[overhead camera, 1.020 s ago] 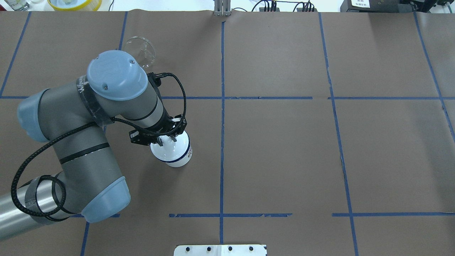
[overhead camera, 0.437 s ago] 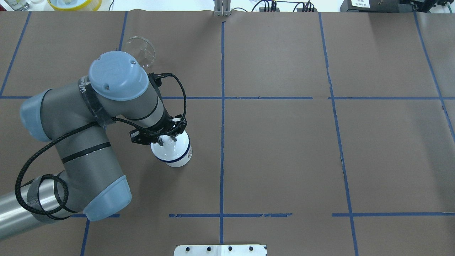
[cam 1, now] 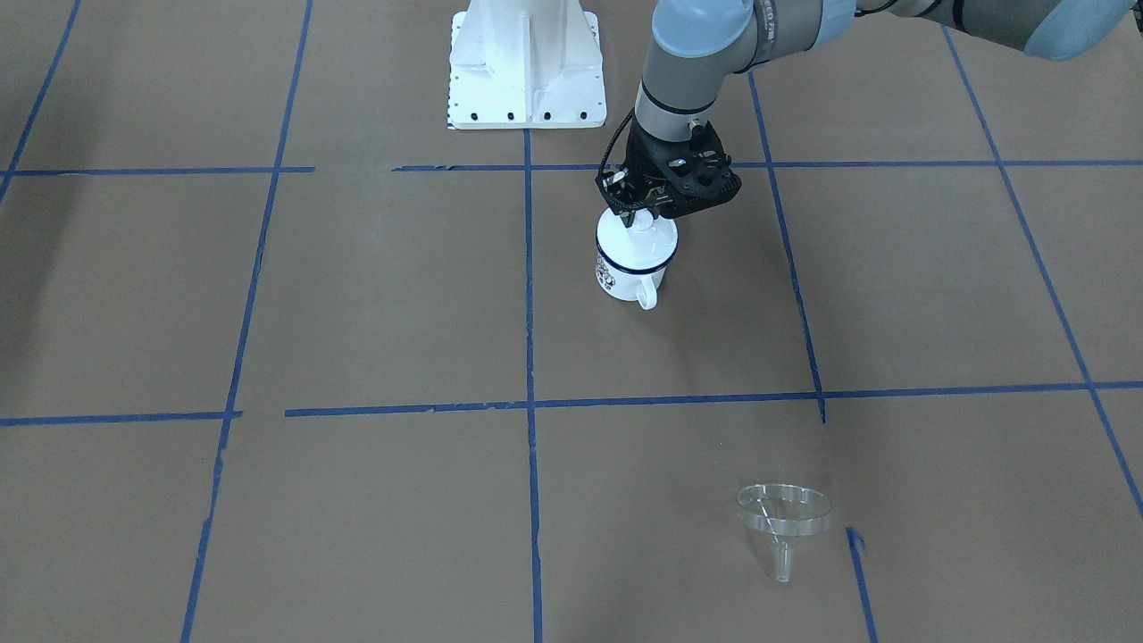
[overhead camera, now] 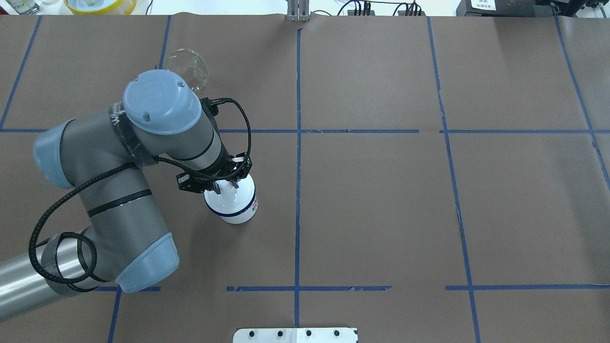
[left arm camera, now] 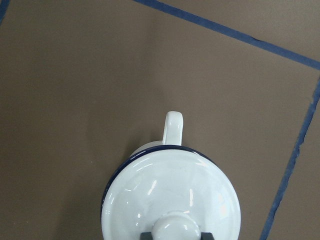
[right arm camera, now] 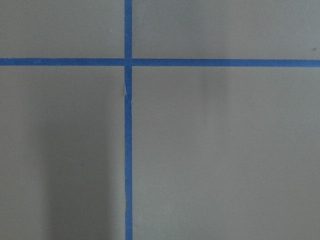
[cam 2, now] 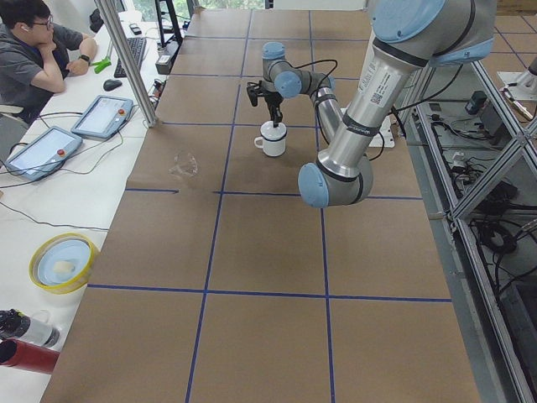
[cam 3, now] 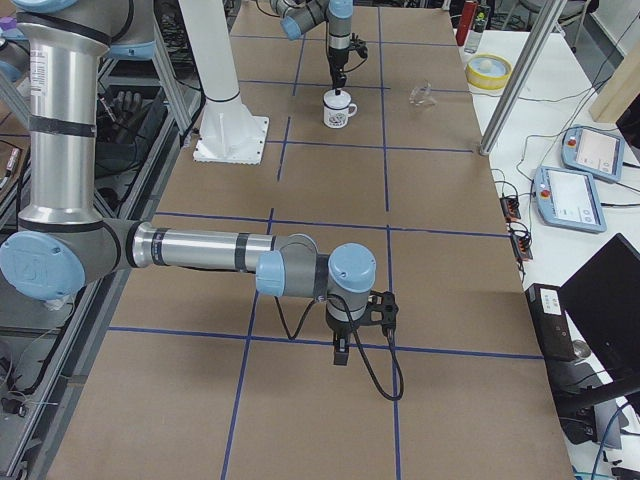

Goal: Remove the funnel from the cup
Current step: 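Lower the lid onto the mug and open the left gripper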

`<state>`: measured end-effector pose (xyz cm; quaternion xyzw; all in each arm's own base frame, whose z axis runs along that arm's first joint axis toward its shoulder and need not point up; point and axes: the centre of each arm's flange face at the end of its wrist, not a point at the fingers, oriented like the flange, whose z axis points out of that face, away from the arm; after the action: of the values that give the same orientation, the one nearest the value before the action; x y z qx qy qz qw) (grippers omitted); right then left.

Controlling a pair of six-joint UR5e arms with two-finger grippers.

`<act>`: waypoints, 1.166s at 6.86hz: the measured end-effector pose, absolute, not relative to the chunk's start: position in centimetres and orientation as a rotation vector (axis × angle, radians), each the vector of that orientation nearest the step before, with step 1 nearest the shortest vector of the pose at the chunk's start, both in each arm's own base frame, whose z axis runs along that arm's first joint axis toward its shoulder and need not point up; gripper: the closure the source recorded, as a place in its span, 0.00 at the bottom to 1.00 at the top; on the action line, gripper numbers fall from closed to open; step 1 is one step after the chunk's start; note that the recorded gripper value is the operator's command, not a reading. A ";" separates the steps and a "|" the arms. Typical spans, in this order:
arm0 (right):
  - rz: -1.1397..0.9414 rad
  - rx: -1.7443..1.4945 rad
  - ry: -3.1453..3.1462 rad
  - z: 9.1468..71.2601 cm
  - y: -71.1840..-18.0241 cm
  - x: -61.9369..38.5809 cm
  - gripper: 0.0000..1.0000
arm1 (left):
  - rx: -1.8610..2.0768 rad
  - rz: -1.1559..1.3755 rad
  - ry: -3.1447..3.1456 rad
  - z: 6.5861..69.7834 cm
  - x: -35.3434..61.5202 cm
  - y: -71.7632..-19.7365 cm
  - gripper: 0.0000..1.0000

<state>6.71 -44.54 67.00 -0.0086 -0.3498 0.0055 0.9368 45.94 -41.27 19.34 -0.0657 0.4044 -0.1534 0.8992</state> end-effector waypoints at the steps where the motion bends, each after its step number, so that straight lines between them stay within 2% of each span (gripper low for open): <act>1: 0.011 -0.018 -0.715 67.0 -44.5 6.7 0.00 | -0.135 -0.319 0.837 19.4 45.9 -41.3 1.00; 6: 0.011 -0.018 -0.715 67.0 -44.5 6.7 0.00 | -0.137 -0.320 0.830 19.8 45.9 -41.4 1.00; 7: 0.011 -0.018 -0.715 67.0 -44.5 6.7 0.00 | -0.138 -0.320 0.830 19.8 45.9 -41.4 0.79; 8: 0.011 -0.018 -0.715 67.0 -44.5 6.7 0.00 | -0.138 -0.320 0.831 19.8 45.9 -41.4 0.51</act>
<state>6.72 -44.54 67.00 -0.0086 -0.3498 0.0055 0.9368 45.91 -41.36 19.79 -0.0665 0.4017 -0.1545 0.9002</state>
